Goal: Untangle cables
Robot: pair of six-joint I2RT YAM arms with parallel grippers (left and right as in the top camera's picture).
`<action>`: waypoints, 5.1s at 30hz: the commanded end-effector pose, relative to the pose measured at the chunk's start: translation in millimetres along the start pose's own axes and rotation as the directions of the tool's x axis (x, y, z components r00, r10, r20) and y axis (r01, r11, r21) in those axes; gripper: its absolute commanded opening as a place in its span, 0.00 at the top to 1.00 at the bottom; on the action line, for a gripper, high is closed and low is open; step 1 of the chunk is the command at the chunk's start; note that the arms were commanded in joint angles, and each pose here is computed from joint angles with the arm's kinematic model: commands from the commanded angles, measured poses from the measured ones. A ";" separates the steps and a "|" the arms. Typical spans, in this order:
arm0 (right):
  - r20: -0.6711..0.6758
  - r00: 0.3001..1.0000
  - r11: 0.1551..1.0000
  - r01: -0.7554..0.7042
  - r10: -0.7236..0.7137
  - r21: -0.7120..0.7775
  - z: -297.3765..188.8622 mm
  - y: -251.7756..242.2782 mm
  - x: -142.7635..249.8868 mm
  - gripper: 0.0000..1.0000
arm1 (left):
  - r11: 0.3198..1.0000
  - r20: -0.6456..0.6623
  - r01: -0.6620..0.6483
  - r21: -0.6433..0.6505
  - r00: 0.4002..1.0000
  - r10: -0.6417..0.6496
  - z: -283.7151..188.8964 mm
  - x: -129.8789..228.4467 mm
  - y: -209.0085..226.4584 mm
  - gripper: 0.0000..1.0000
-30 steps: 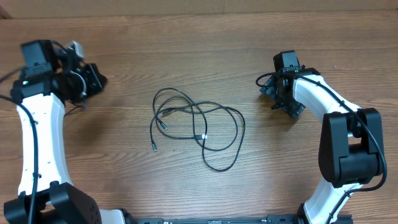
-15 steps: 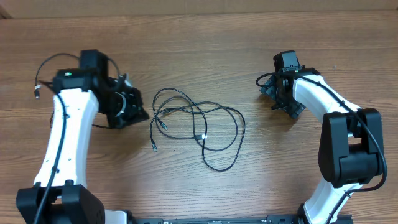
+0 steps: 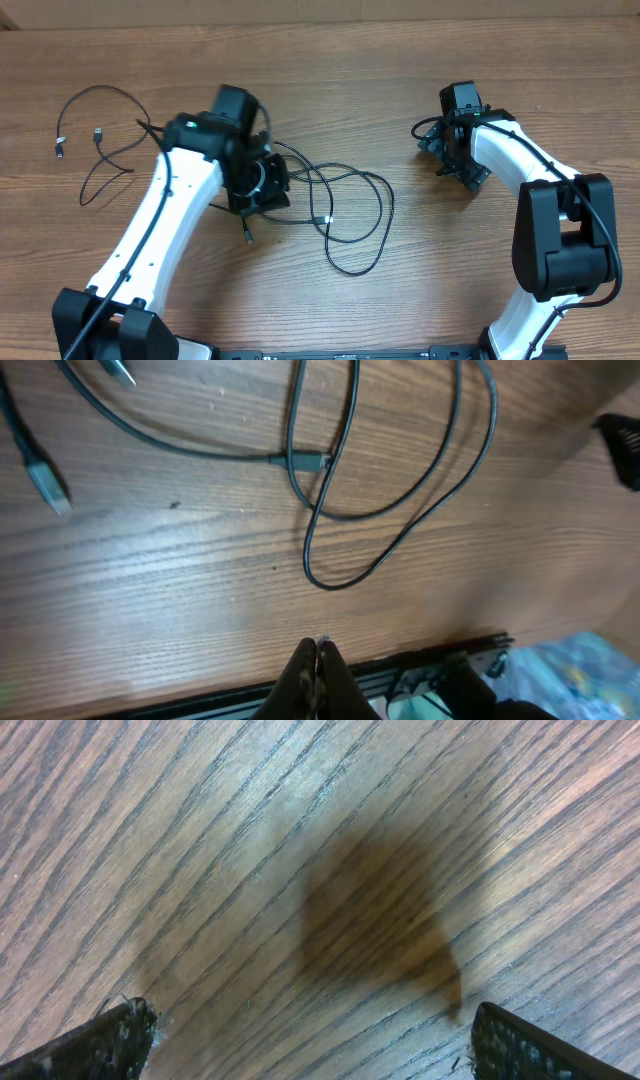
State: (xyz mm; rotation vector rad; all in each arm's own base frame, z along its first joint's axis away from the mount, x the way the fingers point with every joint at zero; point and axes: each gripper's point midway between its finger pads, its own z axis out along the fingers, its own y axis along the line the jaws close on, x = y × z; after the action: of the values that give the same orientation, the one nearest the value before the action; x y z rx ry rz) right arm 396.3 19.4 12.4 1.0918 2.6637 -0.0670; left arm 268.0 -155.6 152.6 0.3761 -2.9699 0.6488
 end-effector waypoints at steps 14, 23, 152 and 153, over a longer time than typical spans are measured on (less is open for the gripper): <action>0.012 1.000 1.000 -0.005 0.005 -0.001 -3.1 -0.8 -2.3 0.00 | 0.981 0.140 -0.191 0.044 0.973 0.183 37.4 19.3 -88.8 0.96; 0.013 1.000 1.000 -0.005 0.005 -0.001 -3.1 -0.9 -2.4 0.00 | 0.978 0.192 -0.208 0.007 0.960 0.203 46.5 32.3 -103.9 0.96; 0.013 1.000 1.000 -0.005 0.005 -0.001 -3.1 -0.9 -2.4 0.00 | 0.886 0.236 -0.106 -0.452 0.943 0.233 131.3 -29.2 -32.5 0.57; 0.013 1.000 1.000 -0.005 0.005 -0.001 -3.1 -0.9 -2.4 0.00 | 0.883 0.231 -0.105 -0.457 0.945 0.232 132.3 -28.3 -30.1 0.56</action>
State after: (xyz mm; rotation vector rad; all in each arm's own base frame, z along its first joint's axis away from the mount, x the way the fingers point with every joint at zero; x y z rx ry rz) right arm 396.4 19.4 12.4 1.0907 2.6640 -0.0676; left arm 299.4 -237.3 41.0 0.1808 -3.2997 -0.0491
